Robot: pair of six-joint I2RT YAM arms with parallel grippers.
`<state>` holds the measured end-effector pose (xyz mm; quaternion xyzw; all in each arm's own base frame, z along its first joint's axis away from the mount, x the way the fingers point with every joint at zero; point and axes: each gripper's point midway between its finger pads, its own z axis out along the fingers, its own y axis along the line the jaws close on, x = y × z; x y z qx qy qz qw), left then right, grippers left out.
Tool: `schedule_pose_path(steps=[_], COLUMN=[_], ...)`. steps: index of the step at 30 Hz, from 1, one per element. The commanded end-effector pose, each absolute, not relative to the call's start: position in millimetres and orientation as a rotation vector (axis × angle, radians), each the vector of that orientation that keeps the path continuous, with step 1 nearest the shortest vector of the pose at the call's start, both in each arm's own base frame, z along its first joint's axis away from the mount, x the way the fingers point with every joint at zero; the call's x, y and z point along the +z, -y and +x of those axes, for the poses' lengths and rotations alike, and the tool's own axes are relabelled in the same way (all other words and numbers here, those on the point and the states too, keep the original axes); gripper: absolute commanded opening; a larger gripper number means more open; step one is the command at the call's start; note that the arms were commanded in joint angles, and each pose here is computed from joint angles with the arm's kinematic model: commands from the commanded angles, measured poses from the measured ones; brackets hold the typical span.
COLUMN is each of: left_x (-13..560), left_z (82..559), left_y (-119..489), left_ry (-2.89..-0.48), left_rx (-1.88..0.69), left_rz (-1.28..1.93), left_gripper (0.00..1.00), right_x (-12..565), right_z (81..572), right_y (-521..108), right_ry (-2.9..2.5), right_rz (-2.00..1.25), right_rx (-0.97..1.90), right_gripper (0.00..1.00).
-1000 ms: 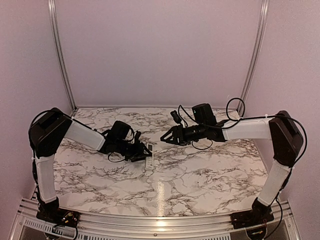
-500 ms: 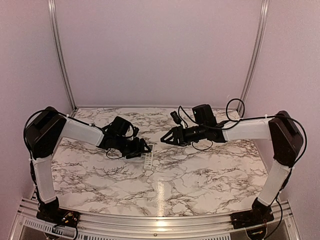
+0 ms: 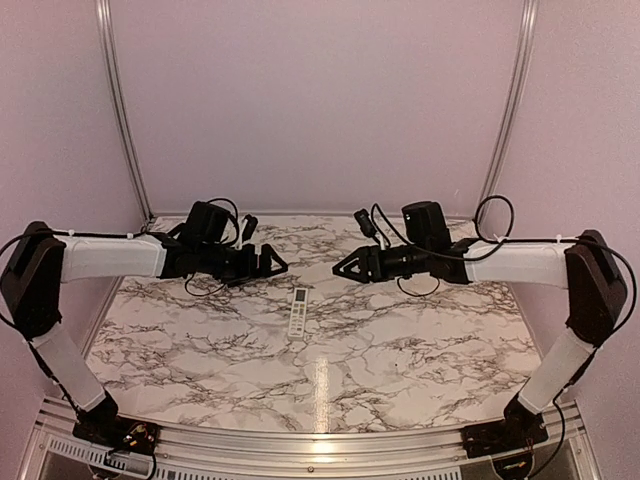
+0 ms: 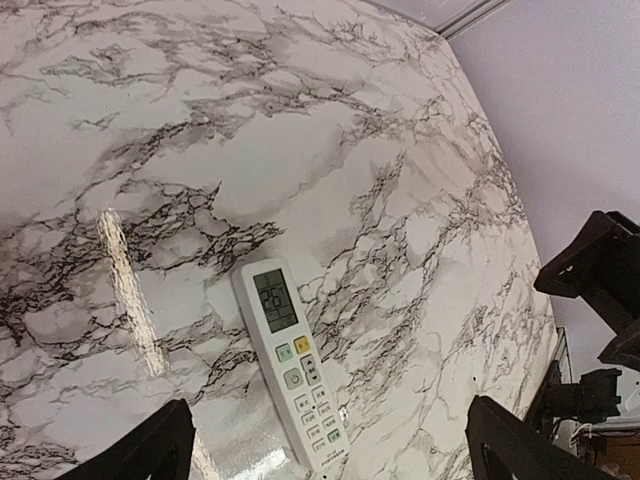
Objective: Load the batteries into the remote control
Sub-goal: Reset both arms
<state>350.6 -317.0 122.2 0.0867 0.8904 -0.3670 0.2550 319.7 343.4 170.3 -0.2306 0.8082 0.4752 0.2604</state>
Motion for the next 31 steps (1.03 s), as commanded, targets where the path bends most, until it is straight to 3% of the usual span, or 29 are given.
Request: schedule_pose_path(steps=[1,4,8,15,27,31], left_x=[177.5,204.9,213.6,181.4,149.2,162.1], left_z=[356.9,363.4,368.1,352.6,344.1,344.9], left_y=[284.7,253.6,205.0,147.0,130.2,130.8], left_ry=[-2.279,-2.204,-2.162,-2.155,-2.19,-2.147], left_rx=[-0.96,-0.908,-0.776,-0.571,-0.489,-0.512], left_rz=[0.271,0.209,0.076,-0.141,-0.207,-0.207], left_gripper=[0.99,0.99,0.99,0.99,0.99,0.99], right_x=[212.4,231.6,240.3,205.2,174.9,180.5], right_z=[327.3,331.2,341.1,341.5,322.2,320.5], right_y=[-324.2,-305.3,-267.4,-198.6,-174.7,-175.2], right_ry=[-2.029,-1.971,-1.961,-2.002,-1.999,-1.962], right_rz=[-0.663,-0.637,-0.522,-0.252,-0.173,-0.186], right_rx=[1.141,1.038,0.884,0.81,0.758,0.766], right_gripper=[0.6,0.62,0.73,0.75,0.8,0.94])
